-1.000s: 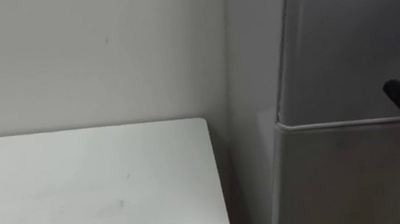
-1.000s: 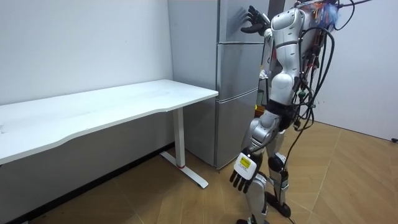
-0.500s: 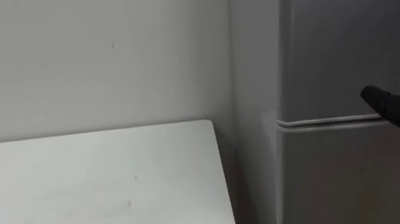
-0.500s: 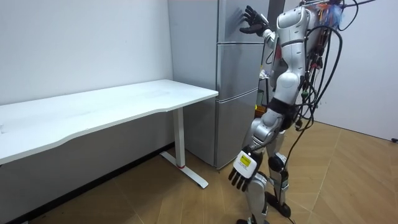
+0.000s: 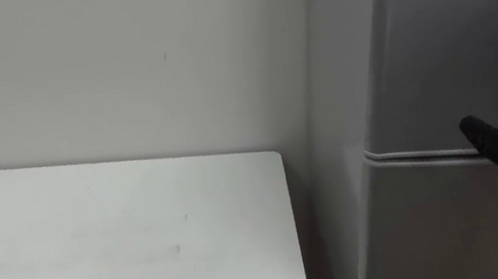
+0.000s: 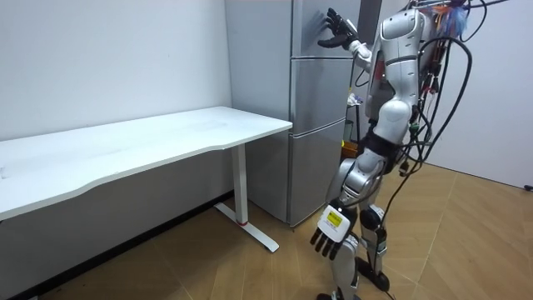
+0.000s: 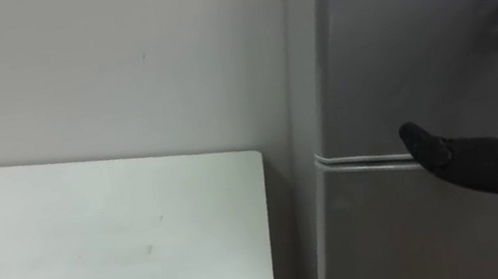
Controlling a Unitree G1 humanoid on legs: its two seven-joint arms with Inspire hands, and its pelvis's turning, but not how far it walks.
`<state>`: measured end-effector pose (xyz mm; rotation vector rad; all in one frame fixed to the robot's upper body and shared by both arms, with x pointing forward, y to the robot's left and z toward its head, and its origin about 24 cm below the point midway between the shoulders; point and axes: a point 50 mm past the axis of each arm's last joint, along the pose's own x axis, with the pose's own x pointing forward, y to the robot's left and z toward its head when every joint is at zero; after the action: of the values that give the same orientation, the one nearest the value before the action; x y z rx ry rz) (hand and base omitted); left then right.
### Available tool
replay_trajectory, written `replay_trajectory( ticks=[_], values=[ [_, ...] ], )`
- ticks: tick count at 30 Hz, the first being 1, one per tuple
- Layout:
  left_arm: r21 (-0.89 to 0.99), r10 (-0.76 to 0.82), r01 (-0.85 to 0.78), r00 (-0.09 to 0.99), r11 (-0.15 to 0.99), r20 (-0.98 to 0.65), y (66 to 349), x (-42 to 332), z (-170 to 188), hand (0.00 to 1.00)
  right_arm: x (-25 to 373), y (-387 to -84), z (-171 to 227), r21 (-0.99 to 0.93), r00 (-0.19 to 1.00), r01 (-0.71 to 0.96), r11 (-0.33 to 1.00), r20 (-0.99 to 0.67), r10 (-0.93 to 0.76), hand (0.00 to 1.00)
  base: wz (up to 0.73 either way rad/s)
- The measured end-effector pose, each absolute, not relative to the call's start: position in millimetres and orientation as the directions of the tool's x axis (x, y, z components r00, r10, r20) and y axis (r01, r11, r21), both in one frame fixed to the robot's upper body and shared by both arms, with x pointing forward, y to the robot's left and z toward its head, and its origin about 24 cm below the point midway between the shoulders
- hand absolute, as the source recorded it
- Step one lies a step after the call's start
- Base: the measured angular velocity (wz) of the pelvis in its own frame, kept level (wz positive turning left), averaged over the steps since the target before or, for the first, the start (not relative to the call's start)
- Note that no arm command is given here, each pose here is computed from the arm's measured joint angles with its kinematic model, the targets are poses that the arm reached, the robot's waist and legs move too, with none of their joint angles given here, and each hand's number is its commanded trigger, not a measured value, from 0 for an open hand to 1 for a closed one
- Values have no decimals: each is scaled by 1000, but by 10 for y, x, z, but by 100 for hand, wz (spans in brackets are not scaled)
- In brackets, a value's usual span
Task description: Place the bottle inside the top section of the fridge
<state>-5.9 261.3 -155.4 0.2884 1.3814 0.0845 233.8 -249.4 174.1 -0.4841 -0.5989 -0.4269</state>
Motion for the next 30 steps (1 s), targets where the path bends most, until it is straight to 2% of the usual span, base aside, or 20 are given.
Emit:
replay_trajectory(
  ticks=[12, 30],
  values=[
    [250, 219, 128, 218, 960, -951, 2595, 48, -1555, 0, 2398, -2451, 1653, -247, 690, 596, 764, 645, -329, 0, 2],
    [259, 225, 124, 237, 958, -945, 2608, 55, -1531, 0, 2387, -2460, 1621, -207, 652, 616, 760, 675, -345, 0, 0]
  ],
)
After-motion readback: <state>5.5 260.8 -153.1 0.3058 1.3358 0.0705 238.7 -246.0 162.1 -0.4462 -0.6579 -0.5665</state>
